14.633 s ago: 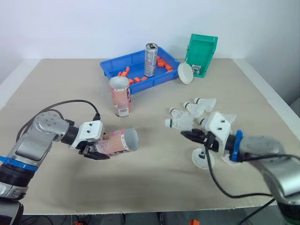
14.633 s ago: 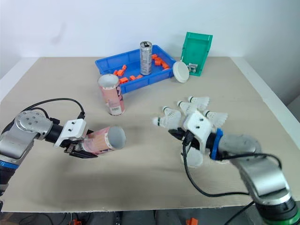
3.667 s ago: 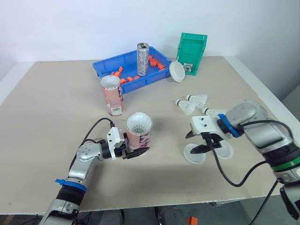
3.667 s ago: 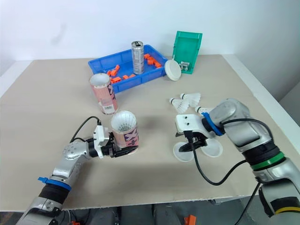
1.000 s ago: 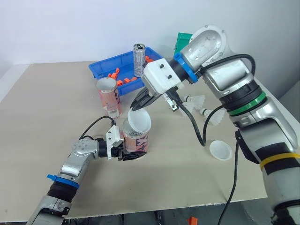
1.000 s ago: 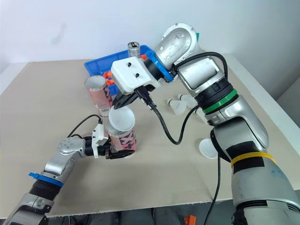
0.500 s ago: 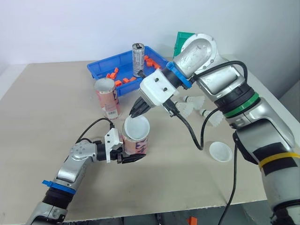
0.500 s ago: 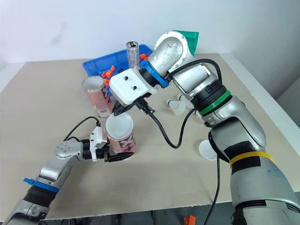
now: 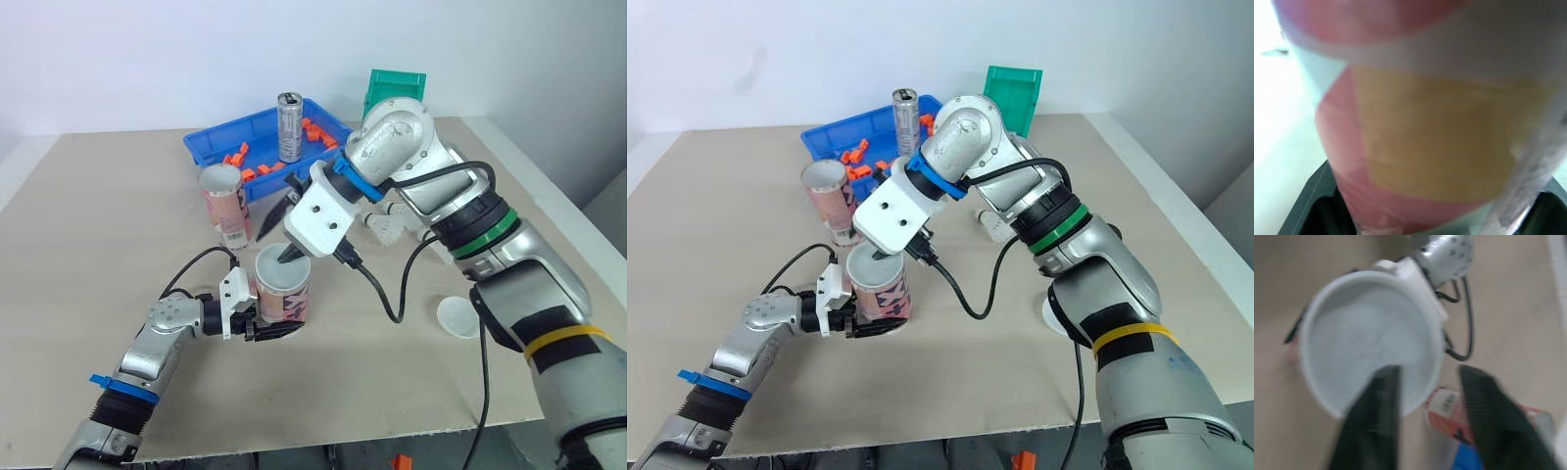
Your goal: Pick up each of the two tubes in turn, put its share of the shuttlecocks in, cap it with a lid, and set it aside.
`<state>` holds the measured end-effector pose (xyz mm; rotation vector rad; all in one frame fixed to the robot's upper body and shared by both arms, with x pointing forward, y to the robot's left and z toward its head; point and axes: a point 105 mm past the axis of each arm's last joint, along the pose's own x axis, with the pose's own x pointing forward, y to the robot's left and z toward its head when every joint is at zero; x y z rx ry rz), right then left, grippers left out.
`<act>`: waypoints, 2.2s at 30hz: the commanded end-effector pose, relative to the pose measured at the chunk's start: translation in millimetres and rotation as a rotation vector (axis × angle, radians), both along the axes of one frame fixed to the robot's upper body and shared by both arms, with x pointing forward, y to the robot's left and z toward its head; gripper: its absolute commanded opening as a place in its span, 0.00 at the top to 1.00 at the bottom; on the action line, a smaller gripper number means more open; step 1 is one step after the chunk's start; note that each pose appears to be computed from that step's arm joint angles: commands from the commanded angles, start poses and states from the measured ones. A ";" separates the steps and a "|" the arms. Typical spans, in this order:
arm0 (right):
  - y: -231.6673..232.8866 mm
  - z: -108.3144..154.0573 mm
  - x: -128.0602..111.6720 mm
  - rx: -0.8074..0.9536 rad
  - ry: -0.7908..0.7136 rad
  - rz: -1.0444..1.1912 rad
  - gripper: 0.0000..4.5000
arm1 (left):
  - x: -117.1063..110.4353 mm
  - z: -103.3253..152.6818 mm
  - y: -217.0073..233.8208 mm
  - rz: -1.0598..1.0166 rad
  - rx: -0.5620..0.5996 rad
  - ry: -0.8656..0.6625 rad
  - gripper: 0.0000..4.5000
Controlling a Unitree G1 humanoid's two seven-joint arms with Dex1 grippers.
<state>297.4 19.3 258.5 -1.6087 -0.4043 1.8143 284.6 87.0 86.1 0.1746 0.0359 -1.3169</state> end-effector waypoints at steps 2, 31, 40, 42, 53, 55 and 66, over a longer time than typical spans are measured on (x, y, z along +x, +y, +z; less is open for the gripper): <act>10.6 5.8 9.9 0.056 0.105 -0.102 0.38 | -8.7 -42.5 12.4 0.028 0.103 0.168 0.28; -12.8 -55.1 -4.5 -0.164 0.228 -0.141 0.99 | -5.4 -43.5 8.7 0.002 0.109 0.172 0.28; -15.6 -70.8 8.9 -0.236 0.129 -0.125 0.99 | -4.9 -43.6 8.3 -0.001 0.108 0.170 0.28; -6.8 -47.6 5.7 -0.125 0.241 -0.149 0.99 | -4.8 -43.4 8.2 -0.002 0.107 0.169 0.28; -60.0 40.7 23.8 0.258 0.504 -0.385 0.26 | -0.3 -41.4 8.0 -0.014 0.112 0.158 0.28; -78.3 44.4 14.9 0.309 0.549 -0.398 0.05 | 0.7 -40.5 7.6 -0.020 0.114 0.152 0.28; -127.0 -10.5 2.1 0.517 0.580 -0.726 0.02 | 6.2 -25.9 3.2 -0.043 0.079 0.104 0.28</act>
